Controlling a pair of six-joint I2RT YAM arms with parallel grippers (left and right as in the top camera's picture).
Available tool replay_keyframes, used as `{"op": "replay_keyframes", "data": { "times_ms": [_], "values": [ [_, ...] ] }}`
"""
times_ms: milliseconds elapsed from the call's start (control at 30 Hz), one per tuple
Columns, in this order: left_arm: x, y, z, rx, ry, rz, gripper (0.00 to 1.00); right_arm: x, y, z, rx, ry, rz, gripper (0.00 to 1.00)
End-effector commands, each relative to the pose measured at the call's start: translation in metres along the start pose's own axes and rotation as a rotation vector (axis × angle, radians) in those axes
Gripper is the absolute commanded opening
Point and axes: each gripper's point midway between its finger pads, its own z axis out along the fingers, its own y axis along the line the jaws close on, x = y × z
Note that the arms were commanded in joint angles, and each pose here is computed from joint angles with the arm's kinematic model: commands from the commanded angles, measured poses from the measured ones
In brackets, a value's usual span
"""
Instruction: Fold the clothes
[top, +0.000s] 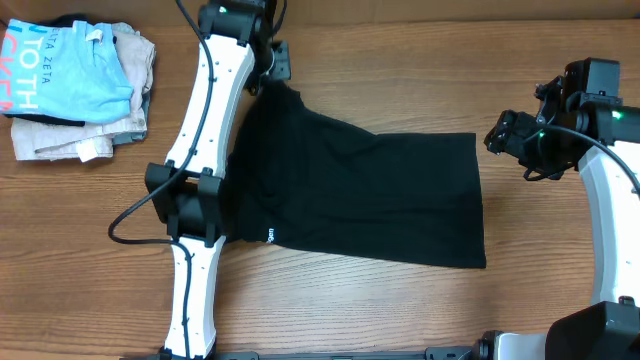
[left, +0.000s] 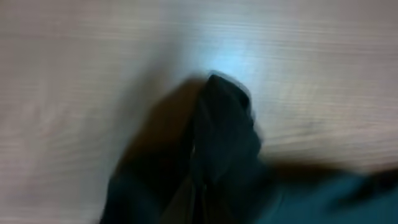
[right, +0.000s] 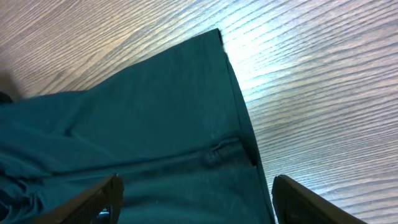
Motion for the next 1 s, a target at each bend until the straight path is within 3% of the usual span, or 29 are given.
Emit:
{"op": "replay_keyframes", "data": {
  "times_ms": [0,67,167,267,467,600,767,800,833,867,967],
  "values": [
    [0.026,0.004,-0.017,-0.024,0.081,-0.056,0.04,-0.007,0.003,-0.009,-0.006,-0.035,-0.011,0.8],
    [0.043,0.011,-0.019,-0.061,0.151,-0.082,0.04,-0.007,0.004,-0.008,-0.012,-0.034,-0.012,0.8],
    [0.058,-0.01,-0.016,0.065,0.228,-0.011,0.04,-0.007,0.004,-0.006,-0.016,-0.027,-0.01,0.8],
    [0.073,-0.017,-0.006,0.081,0.296,-0.011,0.04,-0.004,0.005,-0.004,-0.024,-0.008,-0.008,0.8],
    [0.13,0.007,0.024,-0.079,0.499,-0.053,0.04,0.003,0.003,-0.003,-0.016,0.02,-0.029,0.8],
    [0.161,0.042,0.016,-0.257,0.537,-0.125,0.05,0.003,0.003,0.0,-0.019,0.016,-0.034,0.8],
    [0.184,0.051,0.016,-0.285,0.568,-0.126,0.04,-0.001,0.011,0.007,-0.07,0.0,-0.036,0.8],
    [0.187,0.052,0.017,-0.289,0.579,-0.124,0.11,0.0,0.012,0.007,-0.079,0.002,-0.036,0.8],
    [0.191,0.053,0.019,-0.295,0.594,-0.124,0.28,0.0,0.013,0.008,-0.086,0.004,-0.037,0.8],
    [0.193,0.054,0.02,-0.296,0.604,-0.113,0.35,0.0,0.014,0.008,-0.094,0.005,-0.038,0.8],
    [0.189,0.054,0.021,-0.269,0.596,-0.062,0.41,0.001,0.015,0.009,-0.094,0.006,-0.04,0.8]
  ]
}}
